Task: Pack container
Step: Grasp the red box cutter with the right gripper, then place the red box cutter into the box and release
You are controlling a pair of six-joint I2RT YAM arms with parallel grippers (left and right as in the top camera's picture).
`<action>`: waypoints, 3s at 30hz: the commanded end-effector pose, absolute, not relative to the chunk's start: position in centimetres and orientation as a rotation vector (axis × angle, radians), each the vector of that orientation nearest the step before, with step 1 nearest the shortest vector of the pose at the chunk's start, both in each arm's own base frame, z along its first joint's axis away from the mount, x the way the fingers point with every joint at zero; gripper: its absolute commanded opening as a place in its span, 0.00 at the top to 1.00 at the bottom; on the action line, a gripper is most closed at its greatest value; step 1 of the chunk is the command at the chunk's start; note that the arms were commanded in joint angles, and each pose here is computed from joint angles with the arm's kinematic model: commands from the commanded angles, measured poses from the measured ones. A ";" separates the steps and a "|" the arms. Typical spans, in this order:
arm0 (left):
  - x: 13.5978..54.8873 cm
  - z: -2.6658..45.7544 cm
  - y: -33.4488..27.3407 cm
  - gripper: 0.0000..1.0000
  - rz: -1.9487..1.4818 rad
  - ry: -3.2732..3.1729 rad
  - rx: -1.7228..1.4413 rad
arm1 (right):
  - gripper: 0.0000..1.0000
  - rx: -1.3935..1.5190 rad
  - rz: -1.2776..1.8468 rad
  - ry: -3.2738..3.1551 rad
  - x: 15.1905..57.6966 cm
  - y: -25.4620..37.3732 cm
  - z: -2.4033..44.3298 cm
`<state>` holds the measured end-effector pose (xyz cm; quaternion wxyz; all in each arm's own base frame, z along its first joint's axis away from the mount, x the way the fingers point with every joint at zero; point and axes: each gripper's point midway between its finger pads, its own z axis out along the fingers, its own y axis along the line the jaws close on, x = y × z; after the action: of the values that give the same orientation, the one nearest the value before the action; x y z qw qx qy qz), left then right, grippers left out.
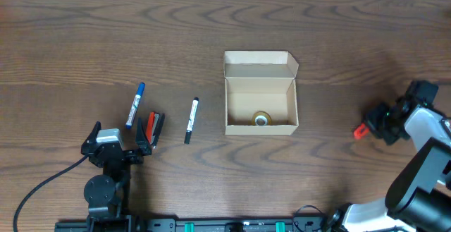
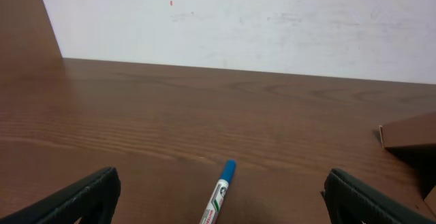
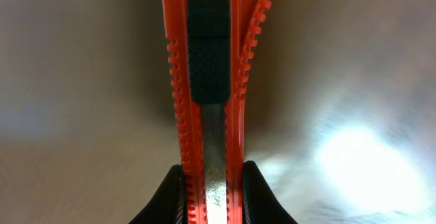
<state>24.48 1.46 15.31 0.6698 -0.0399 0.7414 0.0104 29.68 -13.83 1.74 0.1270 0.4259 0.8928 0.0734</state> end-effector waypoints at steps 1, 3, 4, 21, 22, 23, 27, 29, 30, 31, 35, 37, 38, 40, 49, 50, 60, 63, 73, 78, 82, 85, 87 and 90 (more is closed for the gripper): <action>24.3 13.6 1.4 0.05 0.018 1.728 -0.096 | 0.99 0.699 0.259 2.474 35.6 -12.4 11.5; 24.3 13.5 1.4 0.05 0.018 1.729 -0.096 | 0.99 0.394 0.290 2.371 37.9 -9.8 17.8; 24.3 13.6 1.4 0.05 0.018 1.728 -0.096 | 0.98 0.288 0.300 2.331 38.5 -8.7 20.0; 24.3 13.5 1.4 0.05 0.018 1.729 -0.096 | 0.99 -1.530 0.219 1.986 31.4 14.6 26.4; 24.3 13.6 1.4 0.05 0.018 1.728 -0.096 | 0.99 -1.585 0.223 1.966 31.0 15.0 26.0; 24.3 13.6 1.4 0.05 0.018 1.728 -0.096 | 0.99 -1.644 0.220 1.953 30.7 15.4 25.4; 24.3 13.5 1.4 0.05 0.018 1.729 -0.096 | 0.99 -1.760 0.199 2.058 30.1 15.7 22.1; 24.3 13.6 1.4 0.05 0.018 1.728 -0.096 | 0.99 -1.804 0.218 2.097 30.1 15.9 20.5; 24.3 13.6 1.4 0.05 0.018 1.728 -0.096 | 0.99 -1.826 0.218 2.110 30.2 16.0 19.7; 24.3 13.6 1.4 0.05 0.018 1.728 -0.096 | 0.99 -1.850 0.216 2.116 30.5 16.1 19.0; 24.3 13.6 1.4 0.05 0.018 1.728 -0.096 | 0.99 -1.923 0.233 2.140 31.1 17.1 16.2; 24.3 13.6 1.4 0.05 0.018 1.728 -0.096 | 0.99 -1.955 0.248 2.142 31.4 17.8 14.9; 24.3 13.6 1.4 0.05 0.018 1.728 -0.096 | 0.99 -1.965 0.254 2.144 31.6 18.1 14.2; 24.3 13.6 1.4 0.05 0.018 1.728 -0.096 | 0.99 -1.985 0.268 2.154 31.9 18.5 12.9; 24.3 13.5 1.4 0.05 0.018 1.729 -0.096 | 0.99 -2.044 0.336 2.263 32.4 18.5 7.4; 24.3 13.6 1.4 0.05 0.018 1.728 -0.096 | 0.99 -2.046 0.343 2.274 32.4 18.4 7.0; 24.3 13.5 1.4 0.05 0.019 1.729 -0.097 | 0.99 -2.058 0.237 2.326 33.5 16.8 5.3; 24.3 13.5 1.4 0.05 0.019 1.729 -0.096 | 0.99 -2.045 0.232 2.334 33.7 16.5 5.3; 24.3 13.5 1.4 0.05 0.019 1.729 -0.097 | 0.99 -1.968 0.262 2.381 34.3 15.1 5.0; 24.3 13.5 1.4 0.05 0.019 1.729 -0.096 | 0.96 -1.957 0.284 2.381 34.3 15.3 5.1; 24.3 13.5 1.4 0.05 0.019 1.729 -0.096 | 0.65 -1.928 0.297 2.396 34.3 15.5 5.1; 24.3 13.6 1.4 0.05 0.019 1.728 -0.096 | 0.65 -1.927 0.295 2.394 34.4 15.6 5.1; 24.3 13.6 1.4 0.05 0.019 1.728 -0.096 | 0.65 -1.927 0.295 2.394 34.4 15.6 5.1; 24.3 13.6 1.4 0.05 0.019 1.728 -0.096 | 0.75 -1.937 0.294 2.381 34.2 15.9 5.3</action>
<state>24.48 1.46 15.31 0.6698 -0.0399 0.7414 0.0104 34.58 15.52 5.39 0.0301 -0.6289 0.7721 0.0866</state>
